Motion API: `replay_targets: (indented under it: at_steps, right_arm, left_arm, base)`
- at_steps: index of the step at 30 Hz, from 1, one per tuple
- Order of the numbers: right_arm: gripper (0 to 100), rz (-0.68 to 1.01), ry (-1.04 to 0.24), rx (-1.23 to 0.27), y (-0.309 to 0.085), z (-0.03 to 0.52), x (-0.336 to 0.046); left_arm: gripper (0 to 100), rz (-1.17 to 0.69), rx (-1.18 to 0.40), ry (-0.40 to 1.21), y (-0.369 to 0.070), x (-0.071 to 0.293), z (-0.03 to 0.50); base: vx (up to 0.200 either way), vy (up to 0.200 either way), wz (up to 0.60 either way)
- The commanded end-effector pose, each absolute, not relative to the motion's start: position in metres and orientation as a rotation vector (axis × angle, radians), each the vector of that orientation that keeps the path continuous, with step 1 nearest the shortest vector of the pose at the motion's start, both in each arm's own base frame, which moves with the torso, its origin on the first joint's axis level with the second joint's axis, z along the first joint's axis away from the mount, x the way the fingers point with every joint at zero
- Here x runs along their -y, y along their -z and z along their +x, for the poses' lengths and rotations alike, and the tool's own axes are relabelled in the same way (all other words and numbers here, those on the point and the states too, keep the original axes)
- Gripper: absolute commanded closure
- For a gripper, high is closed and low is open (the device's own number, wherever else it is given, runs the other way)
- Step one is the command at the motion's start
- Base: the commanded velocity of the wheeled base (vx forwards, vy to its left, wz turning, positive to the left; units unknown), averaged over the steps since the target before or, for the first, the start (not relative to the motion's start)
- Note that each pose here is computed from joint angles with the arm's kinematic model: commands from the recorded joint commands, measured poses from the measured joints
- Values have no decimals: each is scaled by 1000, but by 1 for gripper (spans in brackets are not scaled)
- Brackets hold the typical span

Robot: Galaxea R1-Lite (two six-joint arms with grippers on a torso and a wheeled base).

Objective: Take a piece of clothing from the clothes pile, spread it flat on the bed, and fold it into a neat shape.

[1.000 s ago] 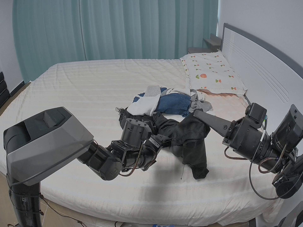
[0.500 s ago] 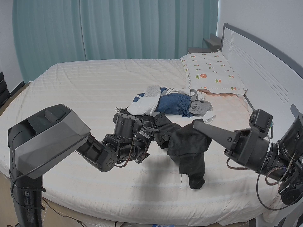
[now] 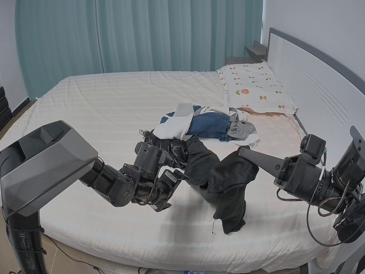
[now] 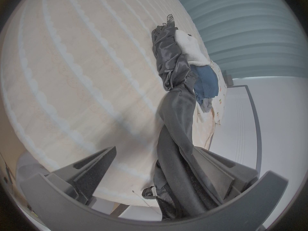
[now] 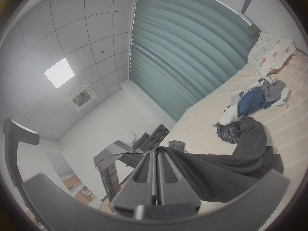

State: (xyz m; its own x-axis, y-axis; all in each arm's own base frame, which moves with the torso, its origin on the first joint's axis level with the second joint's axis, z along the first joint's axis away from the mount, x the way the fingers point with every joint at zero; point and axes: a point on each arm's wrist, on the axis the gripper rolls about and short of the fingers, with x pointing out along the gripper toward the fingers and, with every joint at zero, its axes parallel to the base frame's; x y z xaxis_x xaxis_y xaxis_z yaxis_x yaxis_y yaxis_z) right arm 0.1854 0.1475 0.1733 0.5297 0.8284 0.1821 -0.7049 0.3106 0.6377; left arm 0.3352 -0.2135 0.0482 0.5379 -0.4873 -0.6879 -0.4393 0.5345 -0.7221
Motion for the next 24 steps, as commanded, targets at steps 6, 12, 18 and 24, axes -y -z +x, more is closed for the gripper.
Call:
replay_targets:
  at_steps: [6, 12, 18, 24]
  right_arm:
    - [100, 727, -981, -265, -155, 190, -144]
    - [100, 722, -1032, -240, -163, 179, -150]
    - [100, 734, -1104, -126, -192, 170, -148]
    - [100, 738, -1151, -116, -197, 162, -154]
  left_arm:
    - [0, -1081, -993, 90, -74, 216, 338]
    - [0, -1102, -982, 84, -69, 226, 347]
    - [0, -1088, -1007, 94, -61, 237, 345]
    - [0, -1106, -997, 105, -59, 246, 353]
  base:
    - [0, 0, 0]
    - [0, 0, 0]
    - [0, 0, 0]
    - [0, 0, 0]
